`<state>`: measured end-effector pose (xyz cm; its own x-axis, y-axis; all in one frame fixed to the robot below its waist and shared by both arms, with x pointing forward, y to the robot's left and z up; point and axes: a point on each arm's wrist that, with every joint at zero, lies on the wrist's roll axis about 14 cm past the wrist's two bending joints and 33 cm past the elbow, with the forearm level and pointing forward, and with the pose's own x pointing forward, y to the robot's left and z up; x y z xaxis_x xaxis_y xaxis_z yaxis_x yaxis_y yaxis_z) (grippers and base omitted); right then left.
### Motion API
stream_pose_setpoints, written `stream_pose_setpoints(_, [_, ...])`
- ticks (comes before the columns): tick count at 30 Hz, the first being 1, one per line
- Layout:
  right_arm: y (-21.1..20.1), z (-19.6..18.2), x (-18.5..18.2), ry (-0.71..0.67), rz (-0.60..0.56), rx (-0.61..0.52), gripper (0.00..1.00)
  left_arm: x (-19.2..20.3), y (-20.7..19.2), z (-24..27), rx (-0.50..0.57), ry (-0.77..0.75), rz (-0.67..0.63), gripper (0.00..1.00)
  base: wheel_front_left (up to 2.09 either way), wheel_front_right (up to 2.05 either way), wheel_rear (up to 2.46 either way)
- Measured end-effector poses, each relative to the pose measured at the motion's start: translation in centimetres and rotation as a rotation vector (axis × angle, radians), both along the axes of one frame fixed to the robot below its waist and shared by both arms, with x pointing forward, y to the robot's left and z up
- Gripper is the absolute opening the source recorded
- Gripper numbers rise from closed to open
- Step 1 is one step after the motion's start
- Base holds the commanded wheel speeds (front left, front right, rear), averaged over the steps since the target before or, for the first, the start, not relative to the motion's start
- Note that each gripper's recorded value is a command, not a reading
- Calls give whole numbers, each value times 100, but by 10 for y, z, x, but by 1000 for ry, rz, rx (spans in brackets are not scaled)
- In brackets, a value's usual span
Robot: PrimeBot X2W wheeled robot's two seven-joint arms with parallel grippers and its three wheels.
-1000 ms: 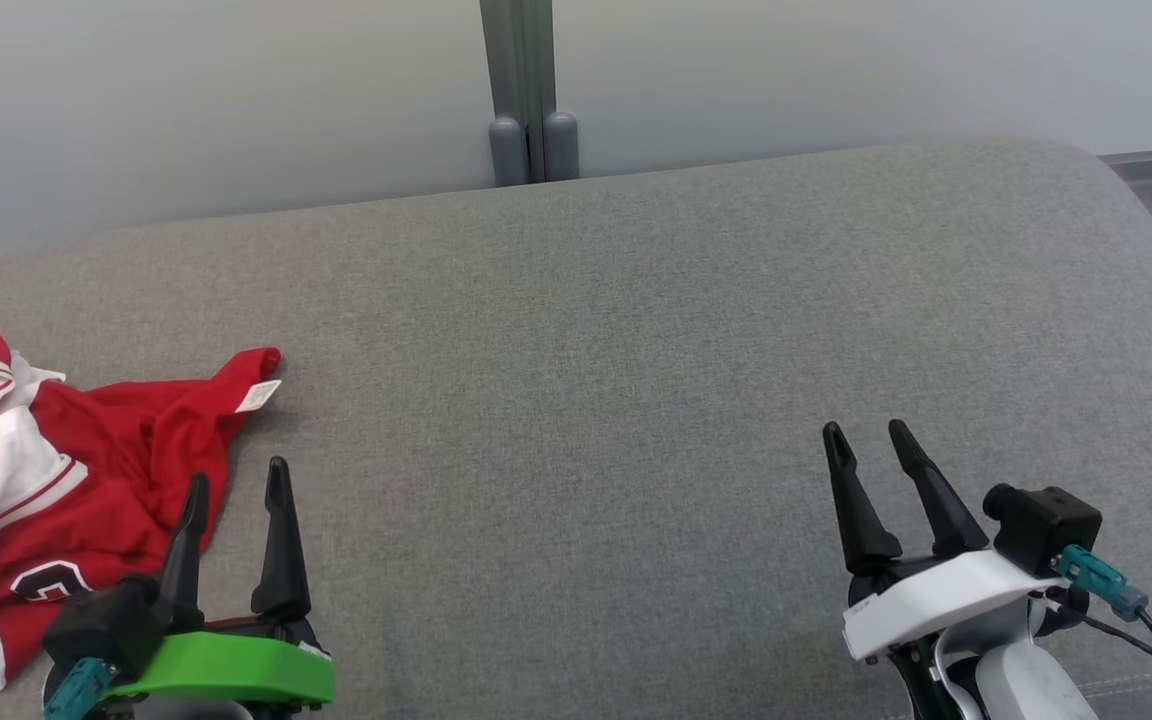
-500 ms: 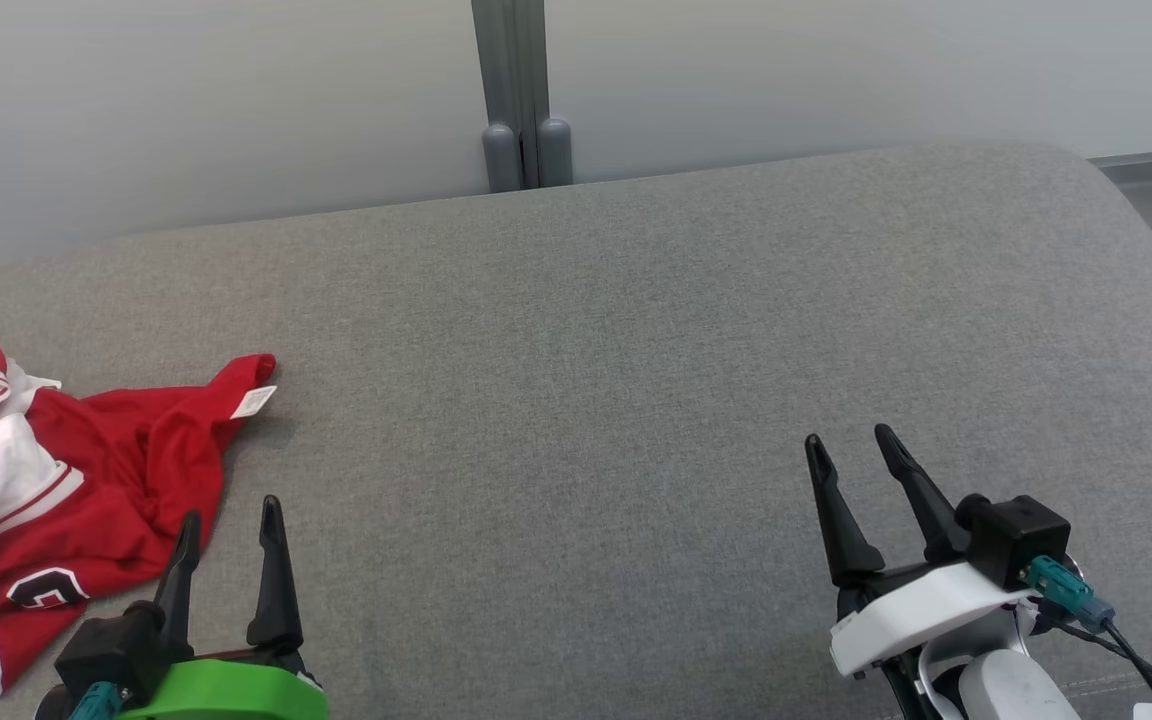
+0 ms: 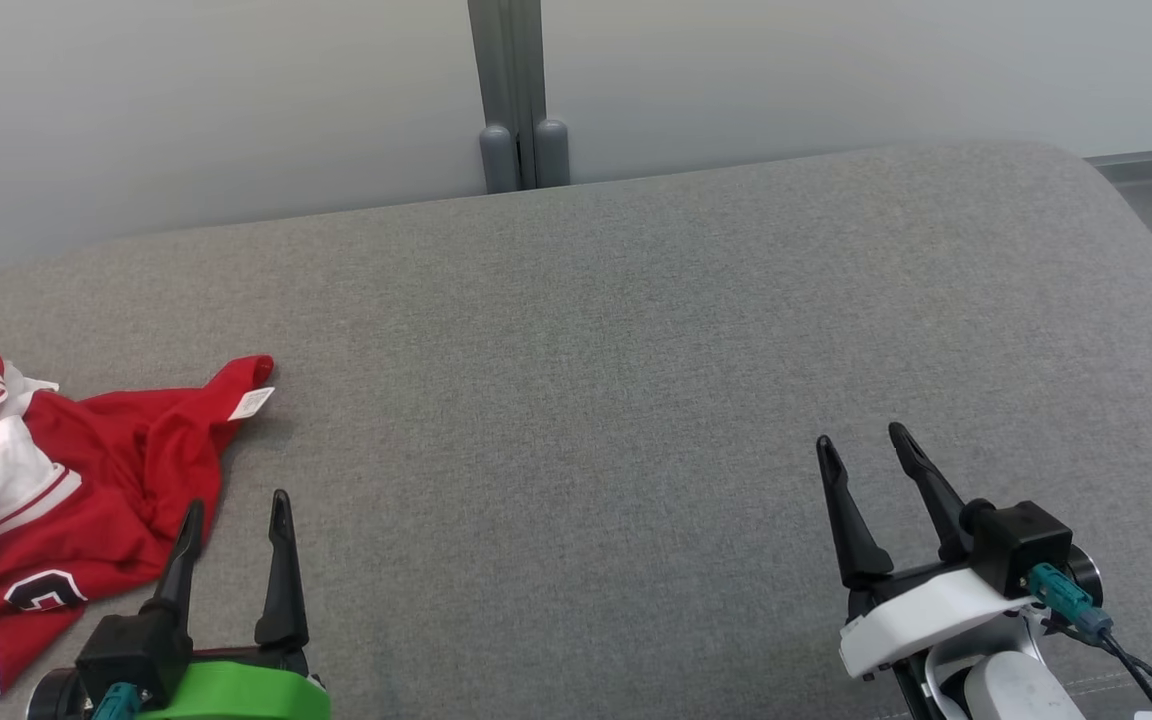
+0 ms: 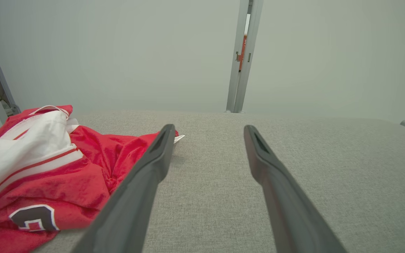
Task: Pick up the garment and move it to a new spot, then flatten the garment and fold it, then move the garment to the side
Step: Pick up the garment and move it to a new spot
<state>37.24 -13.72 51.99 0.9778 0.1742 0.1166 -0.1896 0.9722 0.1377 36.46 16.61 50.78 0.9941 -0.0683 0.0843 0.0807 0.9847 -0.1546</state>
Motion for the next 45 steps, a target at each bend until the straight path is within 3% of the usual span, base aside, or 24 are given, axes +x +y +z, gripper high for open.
stream_pose_setpoints(10, [3,-2,-2,-13,12,-65,100,-1,-5,2,66,-18,-18,100,0,0,0])
stream_pose_setpoints(31, [7,-3,-7,-12,22,-72,100,-9,-2,-1,71,-11,-10,100,0,0,0])
stream_pose_setpoints(45, [60,-8,-2,-1,184,-70,100,-39,45,-7,83,14,154,100,0,0,0])
